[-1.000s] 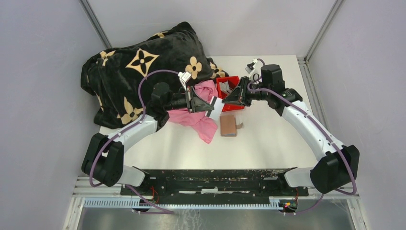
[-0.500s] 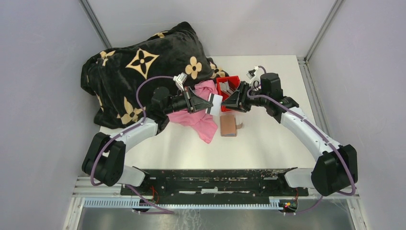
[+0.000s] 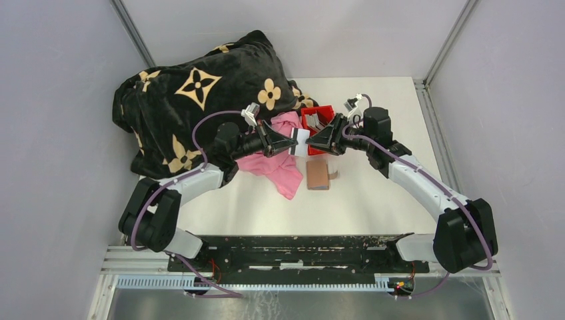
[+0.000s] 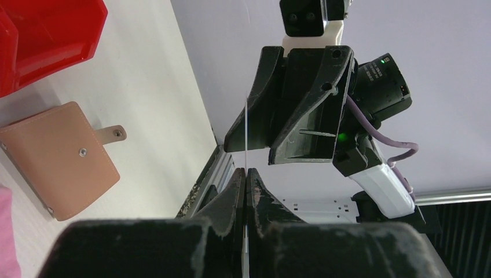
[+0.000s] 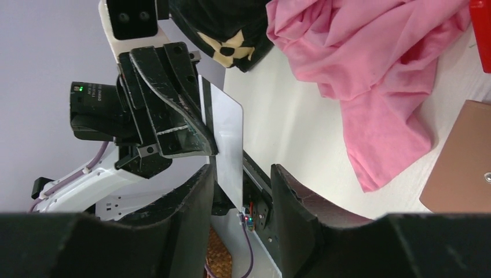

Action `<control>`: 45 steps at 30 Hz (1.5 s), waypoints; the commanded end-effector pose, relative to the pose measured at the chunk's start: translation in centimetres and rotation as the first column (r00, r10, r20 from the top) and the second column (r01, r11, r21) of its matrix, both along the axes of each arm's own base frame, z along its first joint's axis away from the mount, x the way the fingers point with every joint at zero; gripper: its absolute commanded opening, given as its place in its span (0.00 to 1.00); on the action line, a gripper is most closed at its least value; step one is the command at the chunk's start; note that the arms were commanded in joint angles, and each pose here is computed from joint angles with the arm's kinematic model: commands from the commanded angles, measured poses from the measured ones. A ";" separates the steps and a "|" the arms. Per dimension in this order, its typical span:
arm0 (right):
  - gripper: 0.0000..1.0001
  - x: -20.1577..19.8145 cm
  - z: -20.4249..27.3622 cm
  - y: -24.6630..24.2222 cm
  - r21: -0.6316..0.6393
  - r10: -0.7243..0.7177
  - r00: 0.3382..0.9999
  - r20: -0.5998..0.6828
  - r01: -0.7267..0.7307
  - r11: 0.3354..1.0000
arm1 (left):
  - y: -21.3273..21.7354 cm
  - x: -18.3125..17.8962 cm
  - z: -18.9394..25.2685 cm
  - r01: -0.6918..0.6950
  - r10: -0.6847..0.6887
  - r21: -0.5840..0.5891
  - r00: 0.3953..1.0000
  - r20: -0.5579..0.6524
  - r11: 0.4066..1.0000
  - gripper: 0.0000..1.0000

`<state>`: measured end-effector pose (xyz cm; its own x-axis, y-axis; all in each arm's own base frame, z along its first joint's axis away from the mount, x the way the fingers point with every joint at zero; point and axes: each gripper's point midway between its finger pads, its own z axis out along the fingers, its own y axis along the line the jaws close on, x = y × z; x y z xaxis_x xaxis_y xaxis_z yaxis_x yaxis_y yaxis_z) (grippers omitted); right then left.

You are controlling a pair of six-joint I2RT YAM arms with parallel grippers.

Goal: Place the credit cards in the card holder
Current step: Pick up the credit card from the storage box.

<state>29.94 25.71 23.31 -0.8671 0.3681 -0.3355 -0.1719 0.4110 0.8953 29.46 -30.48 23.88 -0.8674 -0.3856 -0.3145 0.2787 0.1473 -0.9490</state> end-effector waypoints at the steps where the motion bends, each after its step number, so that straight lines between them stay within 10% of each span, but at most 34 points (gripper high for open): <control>1: 0.47 0.2 2.7 0.7 0.070 0.022 0.996 0.091 -0.028 0.997 | -0.3 0.3 1.7 -0.012 0.013 -0.065 1.000 0.015 0.998 0.03; 17: 0.22 0.5 1.7 1.5 0.126 0.050 0.997 0.059 -0.057 0.990 | -2.4 0.5 2.2 0.024 -0.025 -0.129 1.000 -0.011 0.991 0.03; 23: 0.01 0.5 1.8 1.4 0.103 0.058 0.996 0.065 -0.064 0.993 | -2.2 0.3 0.1 0.010 -0.014 -0.085 0.999 -0.045 0.996 0.34; 45: 0.01 -1.8 -6.3 -8.1 -0.614 0.029 0.998 0.055 0.011 0.789 | 2.2 1.8 -15.0 -0.140 0.228 0.500 0.966 -0.120 0.855 0.47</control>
